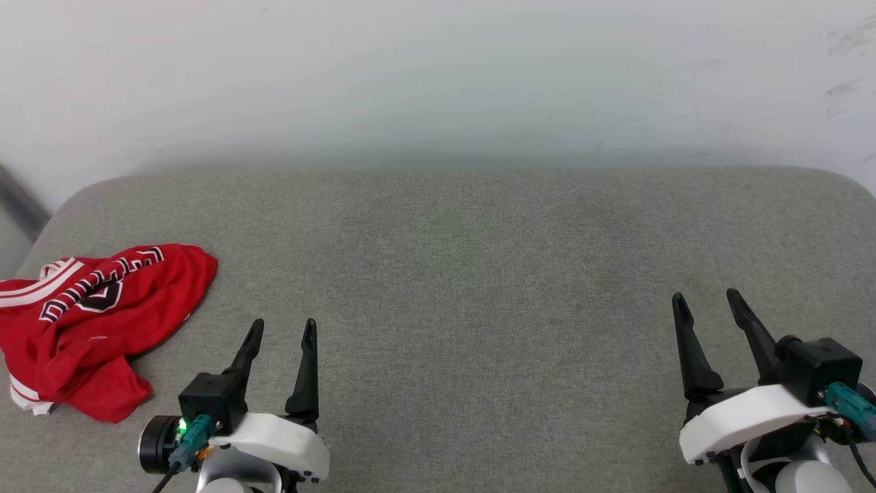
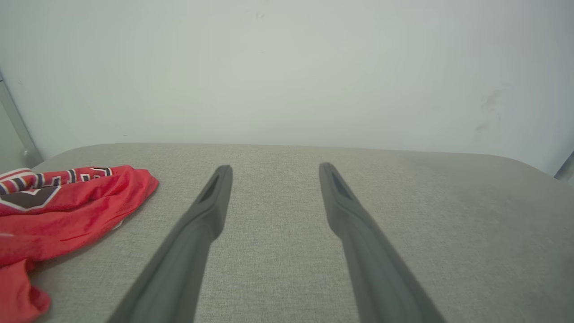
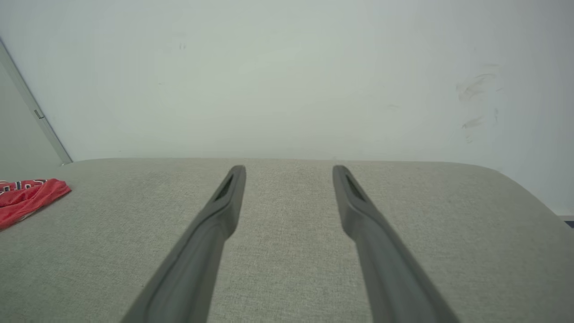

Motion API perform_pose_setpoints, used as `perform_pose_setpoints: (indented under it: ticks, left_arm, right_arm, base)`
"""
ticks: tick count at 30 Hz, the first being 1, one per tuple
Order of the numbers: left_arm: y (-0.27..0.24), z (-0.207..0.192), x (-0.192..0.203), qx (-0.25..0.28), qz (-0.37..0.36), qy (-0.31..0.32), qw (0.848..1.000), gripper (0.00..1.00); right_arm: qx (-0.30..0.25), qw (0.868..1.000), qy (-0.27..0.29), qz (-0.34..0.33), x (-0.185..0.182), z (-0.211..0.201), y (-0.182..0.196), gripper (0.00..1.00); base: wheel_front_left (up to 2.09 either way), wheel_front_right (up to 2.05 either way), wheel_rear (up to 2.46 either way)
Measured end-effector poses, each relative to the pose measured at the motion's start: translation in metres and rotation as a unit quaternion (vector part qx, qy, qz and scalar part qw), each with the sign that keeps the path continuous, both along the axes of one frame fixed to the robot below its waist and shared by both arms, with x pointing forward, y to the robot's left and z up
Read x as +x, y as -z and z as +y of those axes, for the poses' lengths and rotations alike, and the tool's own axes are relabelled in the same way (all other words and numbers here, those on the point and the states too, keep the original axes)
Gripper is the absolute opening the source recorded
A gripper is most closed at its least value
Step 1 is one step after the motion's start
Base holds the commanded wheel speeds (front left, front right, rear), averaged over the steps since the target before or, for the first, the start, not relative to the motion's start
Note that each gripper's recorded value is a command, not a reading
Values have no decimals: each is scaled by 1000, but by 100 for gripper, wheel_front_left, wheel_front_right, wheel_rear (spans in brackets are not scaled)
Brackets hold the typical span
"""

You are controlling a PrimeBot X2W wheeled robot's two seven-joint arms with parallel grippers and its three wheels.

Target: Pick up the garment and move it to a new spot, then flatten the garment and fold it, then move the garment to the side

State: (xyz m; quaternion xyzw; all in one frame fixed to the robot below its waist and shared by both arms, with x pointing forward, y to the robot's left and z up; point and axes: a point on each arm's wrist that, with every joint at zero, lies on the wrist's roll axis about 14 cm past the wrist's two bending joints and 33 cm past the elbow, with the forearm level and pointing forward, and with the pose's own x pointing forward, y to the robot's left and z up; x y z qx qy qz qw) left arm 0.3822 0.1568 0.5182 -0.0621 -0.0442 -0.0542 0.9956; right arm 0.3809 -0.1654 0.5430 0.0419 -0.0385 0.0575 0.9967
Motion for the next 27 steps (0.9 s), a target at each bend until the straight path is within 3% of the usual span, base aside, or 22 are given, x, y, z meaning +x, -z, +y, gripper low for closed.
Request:
perform_pose_setpoints:
  ticks: [17, 27]
  left_arm:
    - [0, -8, 1, 47, -12, 11, 999, 100]
    - [1, -8, 2, 39, -10, 8, 999, 100]
  right_arm:
    - [-48, 999, 4, -6, -2, -2, 1, 100]
    - [-42, 999, 6, -2, -2, -3, 5, 100]
  base:
    - [0, 0, 0]
    - [0, 0, 0]
